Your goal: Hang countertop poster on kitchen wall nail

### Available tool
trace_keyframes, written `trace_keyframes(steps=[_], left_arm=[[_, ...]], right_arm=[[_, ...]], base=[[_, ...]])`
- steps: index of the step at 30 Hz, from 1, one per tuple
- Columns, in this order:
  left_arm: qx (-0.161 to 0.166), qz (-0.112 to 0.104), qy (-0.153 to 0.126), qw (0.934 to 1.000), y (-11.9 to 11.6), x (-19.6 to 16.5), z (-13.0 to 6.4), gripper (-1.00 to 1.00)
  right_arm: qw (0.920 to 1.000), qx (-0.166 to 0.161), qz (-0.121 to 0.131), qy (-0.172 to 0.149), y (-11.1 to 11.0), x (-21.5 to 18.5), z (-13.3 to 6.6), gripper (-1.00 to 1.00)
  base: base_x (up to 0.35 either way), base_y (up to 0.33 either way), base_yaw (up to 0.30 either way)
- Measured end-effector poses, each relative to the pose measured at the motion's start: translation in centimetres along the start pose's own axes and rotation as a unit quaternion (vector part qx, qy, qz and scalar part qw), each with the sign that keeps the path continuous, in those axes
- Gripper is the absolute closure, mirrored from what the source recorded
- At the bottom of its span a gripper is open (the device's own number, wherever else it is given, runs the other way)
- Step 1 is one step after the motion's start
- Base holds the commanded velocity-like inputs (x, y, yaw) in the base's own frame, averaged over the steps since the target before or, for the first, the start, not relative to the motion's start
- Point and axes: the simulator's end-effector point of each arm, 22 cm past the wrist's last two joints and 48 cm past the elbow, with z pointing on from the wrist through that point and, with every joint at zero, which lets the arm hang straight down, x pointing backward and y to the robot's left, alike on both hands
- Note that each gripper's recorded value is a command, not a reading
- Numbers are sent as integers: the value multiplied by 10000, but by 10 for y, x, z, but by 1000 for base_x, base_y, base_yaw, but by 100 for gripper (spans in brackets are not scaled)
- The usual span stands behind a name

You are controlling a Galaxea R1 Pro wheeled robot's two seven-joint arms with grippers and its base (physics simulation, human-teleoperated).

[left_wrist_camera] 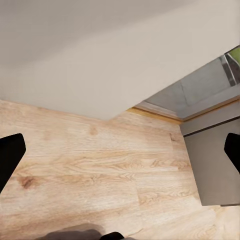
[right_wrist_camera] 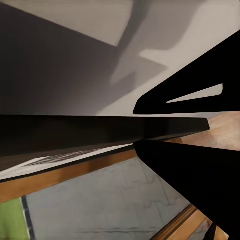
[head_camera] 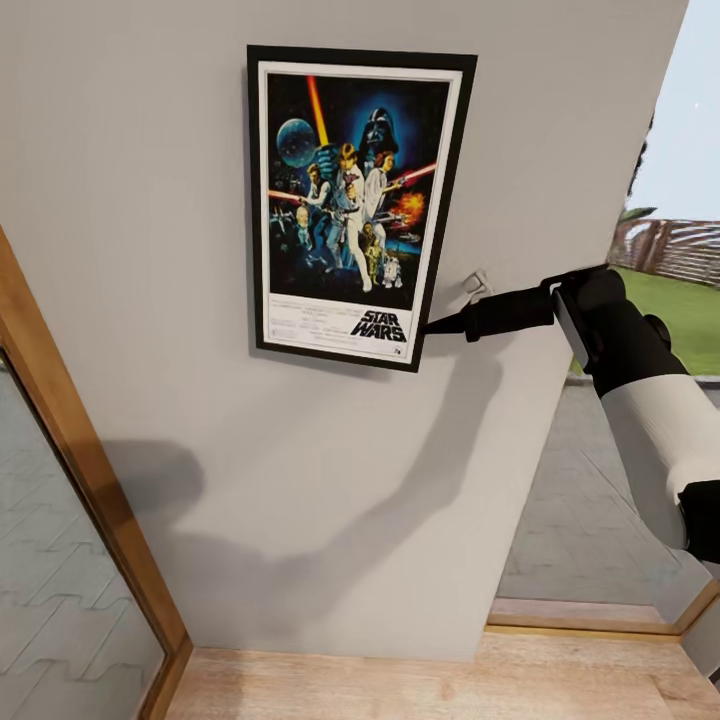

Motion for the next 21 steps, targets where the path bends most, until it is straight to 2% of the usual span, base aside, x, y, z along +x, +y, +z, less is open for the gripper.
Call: trace_keyframes(steps=[10, 15, 21], left_arm=[[-1, -1, 2, 10000, 0, 0, 0, -100], [-2, -2, 2, 10000, 0, 0, 0, -100], [-2, -2, 3, 10000, 0, 0, 0, -100]], right_arm=[[10000, -7, -5, 31, 0, 6, 2, 100], [9998, 13, -174, 68, 1, 14, 6, 100], [9997, -5, -233, 66, 2, 18, 8, 100]], base=[[0, 0, 0], [0, 0, 0], [0, 0, 0]])
